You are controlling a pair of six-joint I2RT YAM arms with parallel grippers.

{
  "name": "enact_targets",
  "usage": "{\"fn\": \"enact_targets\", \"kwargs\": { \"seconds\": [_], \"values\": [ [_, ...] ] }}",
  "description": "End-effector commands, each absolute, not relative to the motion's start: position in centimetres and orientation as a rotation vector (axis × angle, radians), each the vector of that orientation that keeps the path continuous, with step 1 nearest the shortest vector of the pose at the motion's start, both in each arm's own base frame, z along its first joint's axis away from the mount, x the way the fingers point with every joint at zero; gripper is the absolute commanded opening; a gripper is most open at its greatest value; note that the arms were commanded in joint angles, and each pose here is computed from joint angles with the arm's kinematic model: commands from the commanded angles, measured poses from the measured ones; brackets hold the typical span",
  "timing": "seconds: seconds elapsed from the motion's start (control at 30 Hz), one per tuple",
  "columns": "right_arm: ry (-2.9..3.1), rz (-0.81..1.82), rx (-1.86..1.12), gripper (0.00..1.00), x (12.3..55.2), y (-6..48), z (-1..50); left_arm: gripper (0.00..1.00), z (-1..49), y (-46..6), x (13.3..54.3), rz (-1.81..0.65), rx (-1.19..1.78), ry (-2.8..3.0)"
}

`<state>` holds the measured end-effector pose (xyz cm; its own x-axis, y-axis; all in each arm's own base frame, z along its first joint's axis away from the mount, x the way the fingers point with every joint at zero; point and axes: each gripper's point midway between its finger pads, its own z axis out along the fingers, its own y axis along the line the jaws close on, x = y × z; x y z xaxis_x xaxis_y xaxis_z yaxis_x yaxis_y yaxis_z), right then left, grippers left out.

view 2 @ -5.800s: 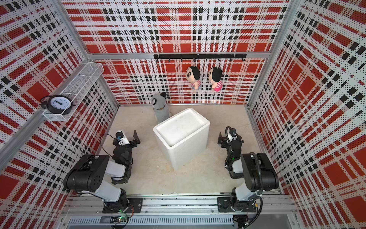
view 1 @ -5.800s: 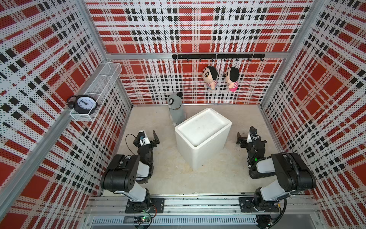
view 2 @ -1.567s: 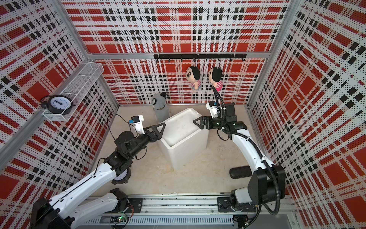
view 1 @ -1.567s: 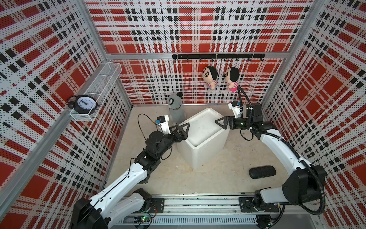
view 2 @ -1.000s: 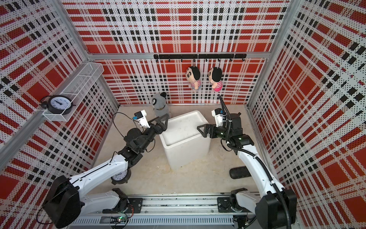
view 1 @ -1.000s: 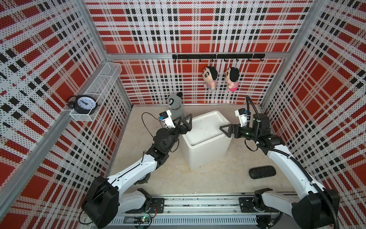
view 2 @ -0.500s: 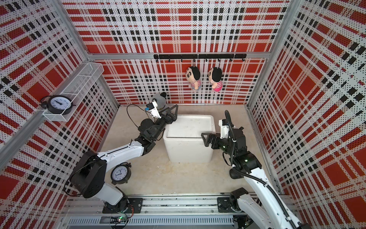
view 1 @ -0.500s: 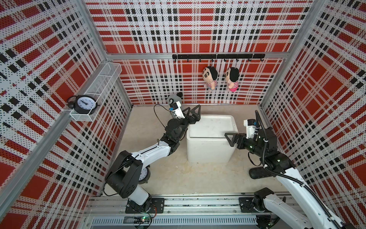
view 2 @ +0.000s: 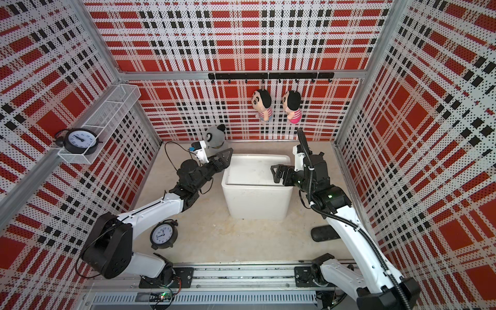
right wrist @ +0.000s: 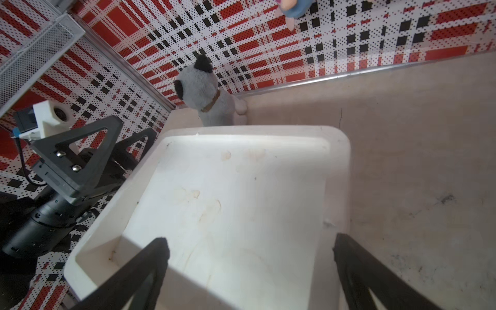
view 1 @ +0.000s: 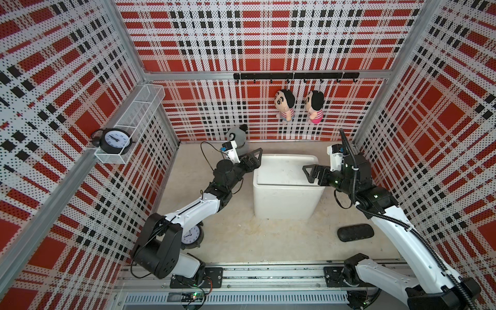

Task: Take the microphone out of the drawer
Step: Adjust the storage box at the center of the board.

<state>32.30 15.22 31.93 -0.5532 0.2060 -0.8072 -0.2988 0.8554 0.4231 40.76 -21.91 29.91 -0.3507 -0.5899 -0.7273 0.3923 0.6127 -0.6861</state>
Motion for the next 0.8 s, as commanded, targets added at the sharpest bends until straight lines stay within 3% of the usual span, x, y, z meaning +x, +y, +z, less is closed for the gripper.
{"fn": "enact_targets", "kwargs": {
  "seconds": [0.0,0.47,0.77],
  "values": [
    [2.026,0.689,-0.143,1.0,33.9,15.9,33.4,0.98,29.3,-20.1,39.2,-0.876,-0.118,1.718],
    [2.081,0.832,-0.333,1.0,40.9,17.3,31.2,0.98,29.9,-18.8,30.8,-0.599,0.058,1.795],
    [2.091,0.967,-0.377,1.0,42.4,18.2,29.5,0.98,30.5,-20.2,25.2,-0.636,0.375,1.821]
  ]
}}
